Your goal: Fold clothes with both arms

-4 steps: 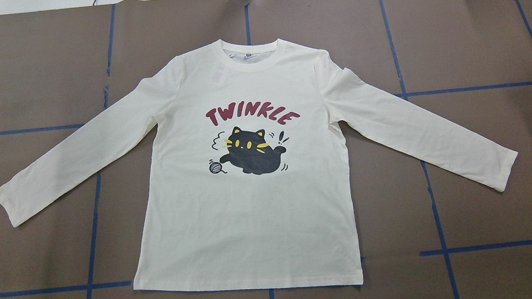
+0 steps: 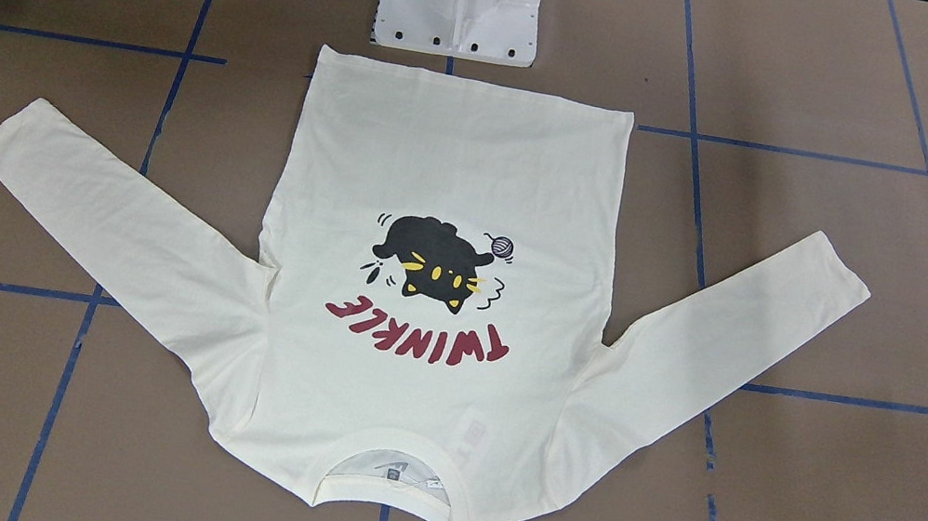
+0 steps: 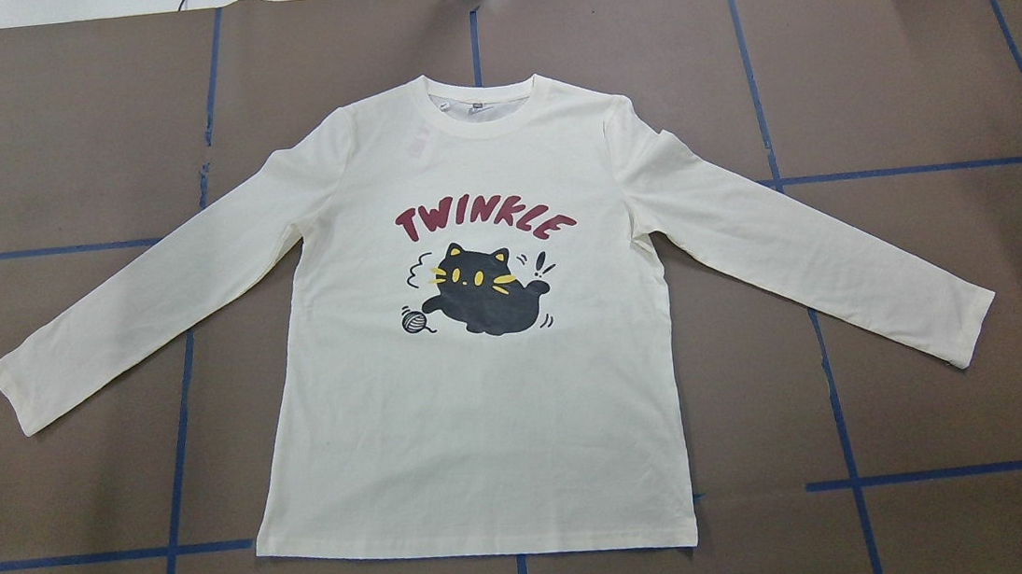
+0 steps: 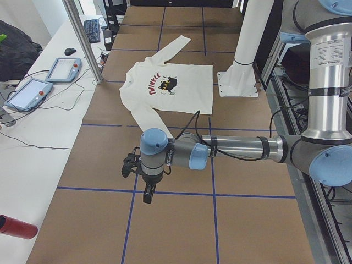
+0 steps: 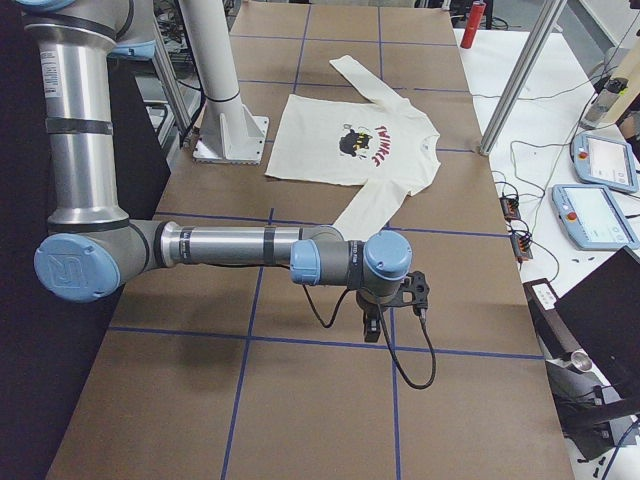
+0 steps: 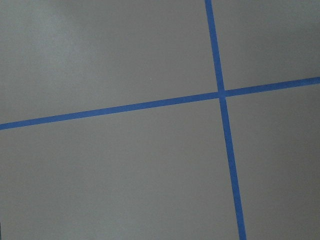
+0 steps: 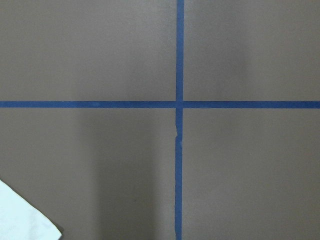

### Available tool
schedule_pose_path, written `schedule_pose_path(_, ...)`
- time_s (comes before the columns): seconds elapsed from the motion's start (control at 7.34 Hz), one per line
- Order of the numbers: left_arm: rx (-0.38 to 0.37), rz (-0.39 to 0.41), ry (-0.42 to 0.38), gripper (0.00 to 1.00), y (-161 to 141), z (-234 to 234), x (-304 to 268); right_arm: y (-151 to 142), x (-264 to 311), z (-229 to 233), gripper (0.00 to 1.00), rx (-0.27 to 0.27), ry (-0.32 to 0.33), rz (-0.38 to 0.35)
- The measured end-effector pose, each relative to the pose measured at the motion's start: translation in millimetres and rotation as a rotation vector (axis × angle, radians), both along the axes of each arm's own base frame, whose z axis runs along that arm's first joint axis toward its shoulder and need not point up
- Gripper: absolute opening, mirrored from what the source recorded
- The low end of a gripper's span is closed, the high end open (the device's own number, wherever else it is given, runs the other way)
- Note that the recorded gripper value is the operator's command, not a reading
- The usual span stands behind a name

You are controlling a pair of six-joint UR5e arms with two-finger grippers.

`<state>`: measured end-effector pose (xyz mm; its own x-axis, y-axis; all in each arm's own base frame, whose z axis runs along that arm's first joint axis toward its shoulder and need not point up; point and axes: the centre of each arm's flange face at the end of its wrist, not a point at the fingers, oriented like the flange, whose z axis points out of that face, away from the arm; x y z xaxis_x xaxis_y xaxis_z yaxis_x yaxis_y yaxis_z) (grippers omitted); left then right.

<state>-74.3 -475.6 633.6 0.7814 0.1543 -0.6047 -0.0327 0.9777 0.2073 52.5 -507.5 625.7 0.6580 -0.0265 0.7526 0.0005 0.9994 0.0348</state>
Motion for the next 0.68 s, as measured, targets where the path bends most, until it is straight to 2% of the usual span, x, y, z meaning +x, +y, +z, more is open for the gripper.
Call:
schedule_pose_path(0.27, 0.104, 0.010, 0.024, 1.00, -17.9, -28.7, 5.7, 2.2, -18.7, -13.4, 1.00, 0.028, -0.023, -0.019)
schedule_pose_path(0.41, 0.146, 0.016, 0.032, 1.00, -17.6, -34.2, 9.4, 12.7, -41.7, -14.4, 1.00, 0.038, -0.007, -0.008)
schedule_pose_path(0.54, 0.161, 0.021, 0.038, 1.00, -14.9, -33.9, 11.4, 26.2, -77.3, -13.4, 1.00, 0.046, 0.007, 0.036)
schedule_pose_path(0.68, 0.163, 0.023, 0.040, 0.99, -13.4, -31.6, 12.0, 46.2, -124.1, -14.2, 1.00, 0.032, -0.023, 0.099)
